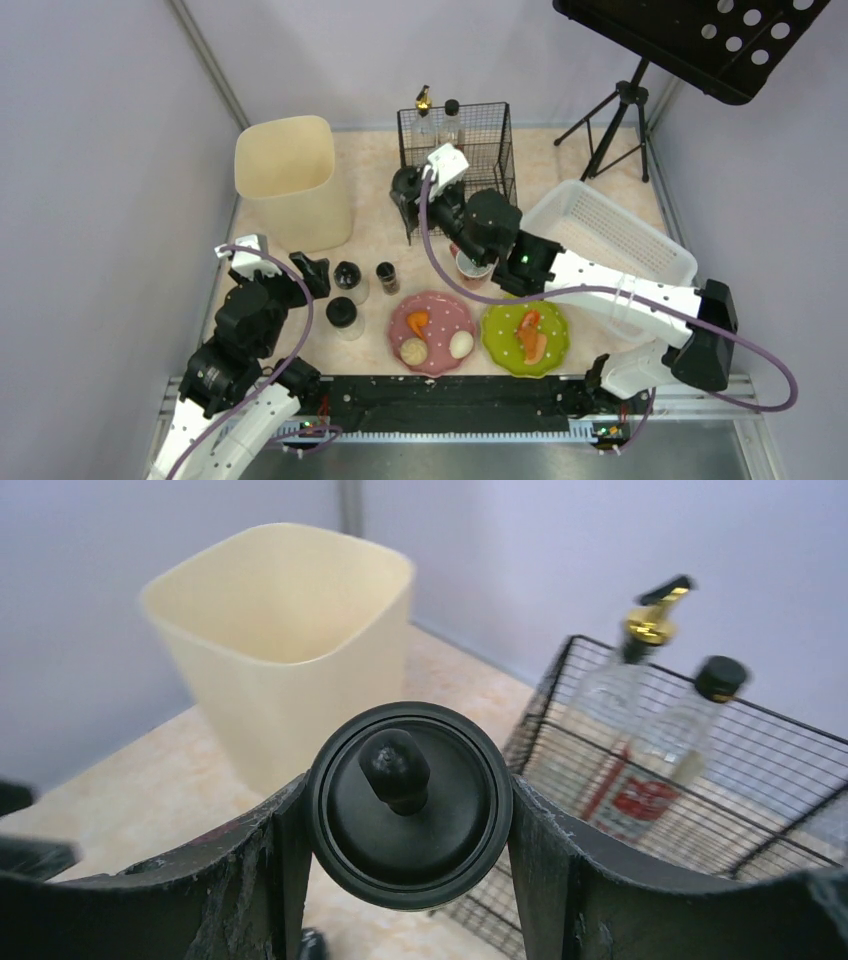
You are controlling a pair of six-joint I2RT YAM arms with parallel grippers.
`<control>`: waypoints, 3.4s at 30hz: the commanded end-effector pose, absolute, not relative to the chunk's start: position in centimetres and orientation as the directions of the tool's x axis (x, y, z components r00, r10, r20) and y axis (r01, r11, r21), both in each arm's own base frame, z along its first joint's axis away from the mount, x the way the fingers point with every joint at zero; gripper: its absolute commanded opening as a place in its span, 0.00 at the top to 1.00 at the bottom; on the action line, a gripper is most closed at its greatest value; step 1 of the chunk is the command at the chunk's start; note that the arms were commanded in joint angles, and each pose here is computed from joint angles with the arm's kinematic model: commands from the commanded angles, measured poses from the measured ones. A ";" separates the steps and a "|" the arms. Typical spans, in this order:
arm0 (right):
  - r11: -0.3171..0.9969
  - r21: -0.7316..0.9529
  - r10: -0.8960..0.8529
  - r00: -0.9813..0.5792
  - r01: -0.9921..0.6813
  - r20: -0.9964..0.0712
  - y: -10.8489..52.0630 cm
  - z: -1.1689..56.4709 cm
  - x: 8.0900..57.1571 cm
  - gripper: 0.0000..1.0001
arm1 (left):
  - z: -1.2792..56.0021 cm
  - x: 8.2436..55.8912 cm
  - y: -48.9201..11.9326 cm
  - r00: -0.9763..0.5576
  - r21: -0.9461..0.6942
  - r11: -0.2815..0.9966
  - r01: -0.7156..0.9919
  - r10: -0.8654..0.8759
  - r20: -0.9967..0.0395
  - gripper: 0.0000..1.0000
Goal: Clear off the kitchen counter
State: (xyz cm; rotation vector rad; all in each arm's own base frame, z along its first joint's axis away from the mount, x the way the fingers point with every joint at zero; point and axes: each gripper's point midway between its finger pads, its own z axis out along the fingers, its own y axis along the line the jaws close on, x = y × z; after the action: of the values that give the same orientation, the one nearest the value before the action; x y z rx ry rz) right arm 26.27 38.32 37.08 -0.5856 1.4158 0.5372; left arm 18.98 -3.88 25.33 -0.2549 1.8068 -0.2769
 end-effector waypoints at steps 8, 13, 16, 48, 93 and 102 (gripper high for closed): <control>0.894 0.063 0.147 0.157 -0.443 -0.977 33.0 42.3 35.3 0.88 | 25.4 19.4 -4.2 -0.243 -0.319 0.948 -0.016 -0.313 -0.918 0.05; 0.913 0.084 0.155 0.149 -0.400 -0.977 32.8 41.2 38.4 0.88 | 25.3 19.4 -4.3 -0.246 -0.319 0.948 -0.013 -0.312 -0.918 0.04; 0.919 0.085 0.150 0.145 -0.384 -0.978 32.9 40.4 40.0 0.89 | 25.4 19.4 -4.3 -0.247 -0.320 0.947 -0.010 -0.312 -0.917 0.04; 0.928 0.117 0.109 -0.042 -0.354 -0.993 36.3 27.7 47.8 0.91 | 25.6 19.3 -4.7 -0.246 -0.323 0.946 0.016 -0.310 -0.919 0.04; 0.921 0.182 0.137 -0.153 -0.343 -0.979 35.5 27.6 46.3 0.30 | 25.3 19.4 -4.6 -0.253 -0.317 0.949 0.003 -0.306 -0.918 0.04; 0.908 0.168 0.140 -0.101 -0.384 -0.985 35.2 31.7 44.2 0.24 | 25.2 19.5 -4.4 -0.254 -0.314 0.950 -0.010 -0.306 -0.918 0.04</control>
State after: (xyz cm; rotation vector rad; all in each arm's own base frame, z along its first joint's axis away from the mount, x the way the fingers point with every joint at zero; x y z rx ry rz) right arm 45.56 35.27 26.08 -0.1994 1.7219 0.3831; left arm 18.95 -4.47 24.92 -0.2257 1.8257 -0.2966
